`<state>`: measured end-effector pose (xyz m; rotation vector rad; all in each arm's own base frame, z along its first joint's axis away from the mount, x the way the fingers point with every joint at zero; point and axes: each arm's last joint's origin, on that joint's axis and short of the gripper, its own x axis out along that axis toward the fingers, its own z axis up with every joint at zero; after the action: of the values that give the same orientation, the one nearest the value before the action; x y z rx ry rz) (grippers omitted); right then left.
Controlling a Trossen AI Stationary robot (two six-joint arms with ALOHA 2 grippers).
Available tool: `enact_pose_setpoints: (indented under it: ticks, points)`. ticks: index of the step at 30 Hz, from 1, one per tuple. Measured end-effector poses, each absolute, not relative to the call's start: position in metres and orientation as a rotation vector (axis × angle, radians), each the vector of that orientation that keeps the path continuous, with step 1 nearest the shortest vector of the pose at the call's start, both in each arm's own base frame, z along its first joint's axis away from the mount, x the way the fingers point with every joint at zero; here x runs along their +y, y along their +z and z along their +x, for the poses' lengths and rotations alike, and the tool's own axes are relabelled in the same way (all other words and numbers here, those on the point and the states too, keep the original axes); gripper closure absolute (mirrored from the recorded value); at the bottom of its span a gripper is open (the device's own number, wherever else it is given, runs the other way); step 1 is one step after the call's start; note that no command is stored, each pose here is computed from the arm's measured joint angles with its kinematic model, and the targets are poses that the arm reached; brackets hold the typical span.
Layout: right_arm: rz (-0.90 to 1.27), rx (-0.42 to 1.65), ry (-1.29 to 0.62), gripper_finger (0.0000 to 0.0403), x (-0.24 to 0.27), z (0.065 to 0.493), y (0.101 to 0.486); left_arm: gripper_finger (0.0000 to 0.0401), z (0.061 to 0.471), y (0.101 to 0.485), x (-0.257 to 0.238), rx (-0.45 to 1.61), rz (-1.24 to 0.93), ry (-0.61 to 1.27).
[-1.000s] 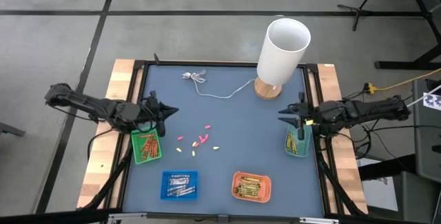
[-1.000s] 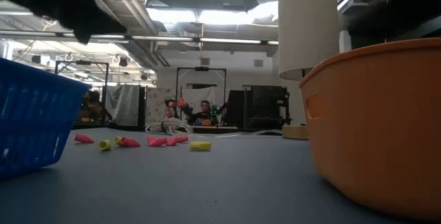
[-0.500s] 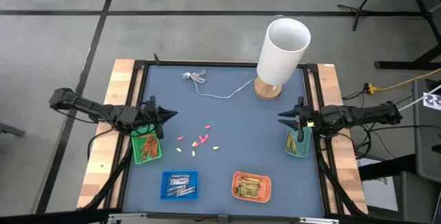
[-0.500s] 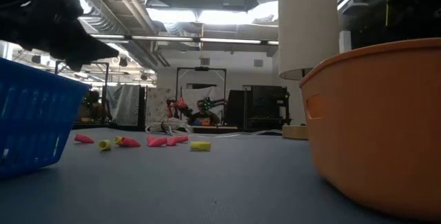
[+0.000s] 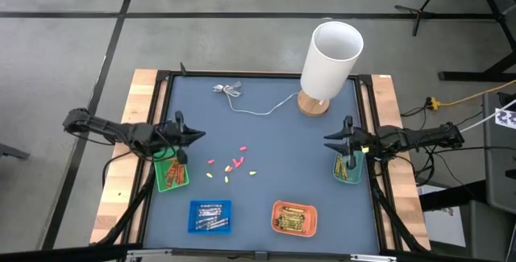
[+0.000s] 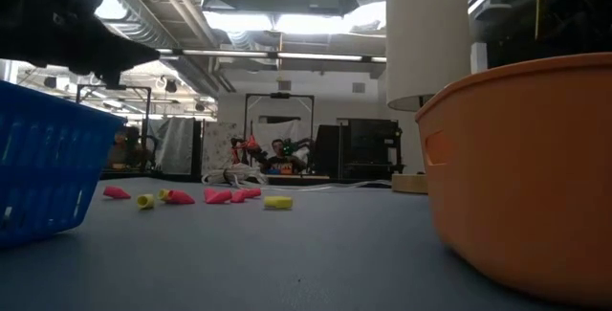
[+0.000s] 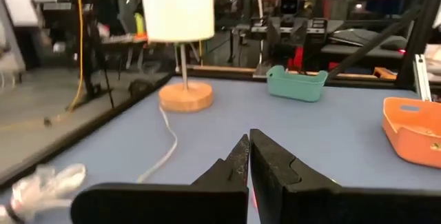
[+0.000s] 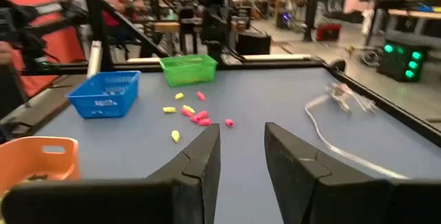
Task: Sort crayons
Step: Return to Home Position
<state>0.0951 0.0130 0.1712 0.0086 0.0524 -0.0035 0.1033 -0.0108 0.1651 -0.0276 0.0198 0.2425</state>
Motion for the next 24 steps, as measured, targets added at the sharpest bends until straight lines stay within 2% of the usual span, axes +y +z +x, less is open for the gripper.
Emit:
enact_pose_setpoints:
  ticks: [10, 24]
  points:
    - [-0.045, 0.034, 0.073, 0.0292, 0.015, 0.096, 0.17, 0.0401, 0.102, 0.17, 0.001, -0.02, 0.112, 0.231]
    - [-0.04, 0.039, 0.096, 0.0292, 0.016, 0.096, 0.17, 0.0401, 0.101, 0.162, 0.015, 0.061, 0.116, 0.205]
